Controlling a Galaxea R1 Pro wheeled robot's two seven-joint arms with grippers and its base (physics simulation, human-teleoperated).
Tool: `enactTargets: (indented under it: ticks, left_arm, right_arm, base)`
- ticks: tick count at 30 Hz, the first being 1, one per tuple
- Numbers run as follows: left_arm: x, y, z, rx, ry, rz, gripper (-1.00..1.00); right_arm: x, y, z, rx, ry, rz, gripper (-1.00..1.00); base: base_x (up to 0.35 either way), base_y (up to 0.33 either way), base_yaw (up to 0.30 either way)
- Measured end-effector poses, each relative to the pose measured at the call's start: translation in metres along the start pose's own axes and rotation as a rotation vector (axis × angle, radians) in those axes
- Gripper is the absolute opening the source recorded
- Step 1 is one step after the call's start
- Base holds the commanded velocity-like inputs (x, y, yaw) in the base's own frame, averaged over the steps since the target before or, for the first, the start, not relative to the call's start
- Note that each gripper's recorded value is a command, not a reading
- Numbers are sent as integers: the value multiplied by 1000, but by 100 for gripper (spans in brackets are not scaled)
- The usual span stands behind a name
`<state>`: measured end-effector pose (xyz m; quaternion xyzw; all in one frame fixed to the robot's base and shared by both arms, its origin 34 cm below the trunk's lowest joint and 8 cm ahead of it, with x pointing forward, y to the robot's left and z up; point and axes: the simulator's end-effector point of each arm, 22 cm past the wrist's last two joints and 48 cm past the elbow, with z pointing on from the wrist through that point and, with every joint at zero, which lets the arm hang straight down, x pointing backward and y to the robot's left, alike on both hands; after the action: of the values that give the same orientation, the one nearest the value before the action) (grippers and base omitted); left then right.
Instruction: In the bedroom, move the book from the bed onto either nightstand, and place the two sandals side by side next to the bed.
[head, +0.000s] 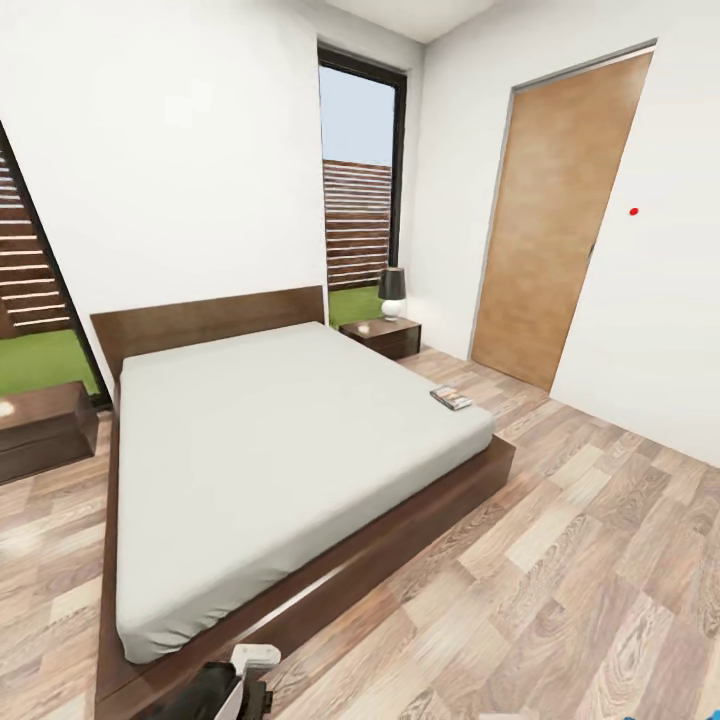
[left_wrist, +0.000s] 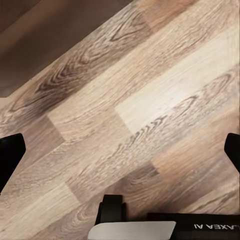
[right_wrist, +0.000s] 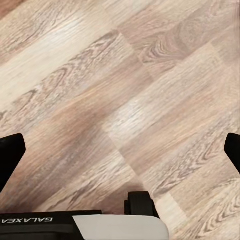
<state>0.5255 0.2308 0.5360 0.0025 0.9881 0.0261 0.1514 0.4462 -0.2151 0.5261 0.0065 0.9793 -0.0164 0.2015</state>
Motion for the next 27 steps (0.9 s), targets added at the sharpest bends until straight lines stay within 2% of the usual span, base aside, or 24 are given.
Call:
enactTargets:
  ticks: [3,7,16,27]
  left_arm:
    - [-8,-1,0,3,-39,-8,100]
    - [-11,-3,0,5,-58,-13,100]
    - [-12,-3,0,6,-62,-15,100]
    - [-8,-4,2,7,-55,-16,100]
  right_arm:
    - [-4,4,0,-21,-18,4,100]
    - [-7,7,0,-34,-28,4,100]
    - [-11,9,-1,-40,-43,4,100]
    - [-11,13,0,-49,-44,4,100]
  base:
    - [0,0,-283]
    - [0,0,-283]
    - [0,0,-270]
    - [0,0,-113]
